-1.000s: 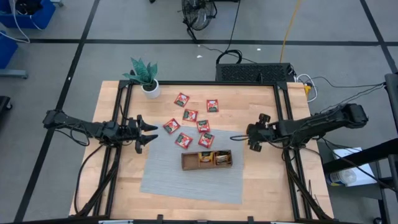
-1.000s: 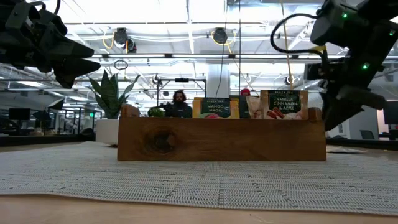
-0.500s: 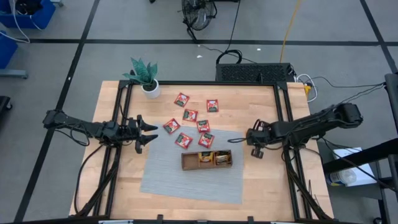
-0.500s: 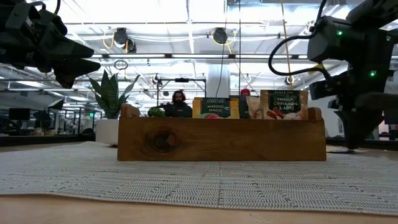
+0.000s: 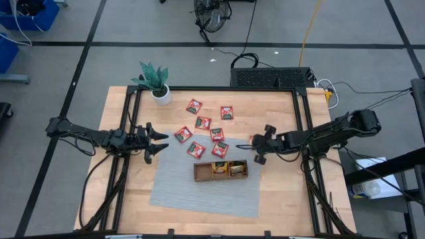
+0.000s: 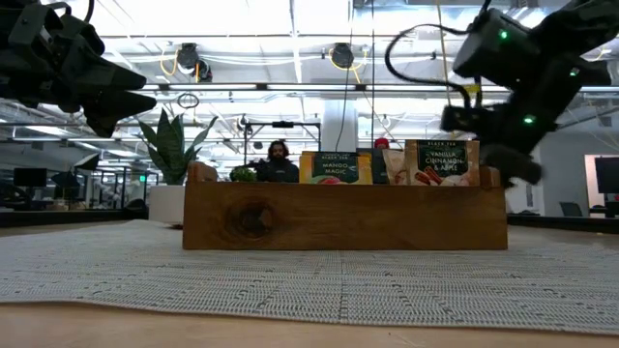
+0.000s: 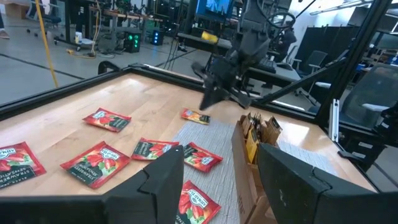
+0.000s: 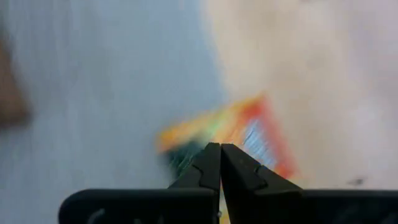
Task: Pick & Place Tea
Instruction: Put the yellow tea bag into the middle compartment of the wood organizer
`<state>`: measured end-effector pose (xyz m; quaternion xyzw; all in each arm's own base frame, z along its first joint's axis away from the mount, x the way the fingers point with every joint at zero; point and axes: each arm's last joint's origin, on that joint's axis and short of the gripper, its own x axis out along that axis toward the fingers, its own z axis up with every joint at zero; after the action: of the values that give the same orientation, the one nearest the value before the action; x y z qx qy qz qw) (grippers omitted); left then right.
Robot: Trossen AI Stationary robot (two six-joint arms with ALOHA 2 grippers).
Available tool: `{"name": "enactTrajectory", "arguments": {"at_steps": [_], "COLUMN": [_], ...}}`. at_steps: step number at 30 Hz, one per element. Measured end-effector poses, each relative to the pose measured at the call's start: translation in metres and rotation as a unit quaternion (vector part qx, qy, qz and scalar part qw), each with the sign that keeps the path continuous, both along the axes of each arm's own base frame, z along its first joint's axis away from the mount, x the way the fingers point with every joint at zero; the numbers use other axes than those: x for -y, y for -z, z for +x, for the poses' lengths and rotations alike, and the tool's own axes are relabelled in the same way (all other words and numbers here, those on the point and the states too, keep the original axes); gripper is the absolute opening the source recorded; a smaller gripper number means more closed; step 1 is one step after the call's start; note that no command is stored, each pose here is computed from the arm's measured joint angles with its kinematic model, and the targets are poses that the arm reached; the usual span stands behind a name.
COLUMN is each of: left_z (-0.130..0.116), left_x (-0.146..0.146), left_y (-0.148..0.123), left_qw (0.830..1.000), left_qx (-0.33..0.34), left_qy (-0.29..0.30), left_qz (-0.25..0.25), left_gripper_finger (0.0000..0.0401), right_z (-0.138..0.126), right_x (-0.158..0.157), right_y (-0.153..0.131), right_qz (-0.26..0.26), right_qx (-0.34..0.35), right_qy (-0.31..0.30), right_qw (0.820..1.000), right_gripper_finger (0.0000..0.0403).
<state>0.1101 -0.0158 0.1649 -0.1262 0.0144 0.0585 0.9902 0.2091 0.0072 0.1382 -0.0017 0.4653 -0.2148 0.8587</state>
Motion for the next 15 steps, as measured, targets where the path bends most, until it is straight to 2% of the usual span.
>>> {"name": "enactTrajectory", "arguments": {"at_steps": [3,5,7,11,15], "left_z": [0.0,0.0,0.0,0.0,0.0], "left_x": [0.0,0.0,0.0,0.0,0.0], "left_y": [0.0,0.0,0.0,0.0,0.0], "left_qw": [1.0,1.0,1.0,1.0,1.0], "left_qx": [0.0,0.0,0.0,0.0,0.0], "left_qy": [0.0,0.0,0.0,0.0,0.0], "left_qz": [0.0,0.0,0.0,0.0,0.0], "left_gripper_finger": [0.0205,0.0205,0.0205,0.0205,0.0205], "right_z": [0.005,0.007,0.006,0.004,-0.003], "right_x": [0.004,0.01,0.019,0.037,0.046], "right_y": [-0.006,-0.008,-0.006,0.005,0.012], "right_qz": [-0.086,-0.113,-0.087,0.018,0.044], "right_qx": [0.023,0.019,0.001,-0.014,-0.047], "right_qy": [-0.003,-0.009,-0.02,-0.032,0.011], "right_qw": [0.996,0.993,0.996,0.999,0.998], "right_gripper_finger": [0.0001,0.0001,0.0,0.0,0.0]}}
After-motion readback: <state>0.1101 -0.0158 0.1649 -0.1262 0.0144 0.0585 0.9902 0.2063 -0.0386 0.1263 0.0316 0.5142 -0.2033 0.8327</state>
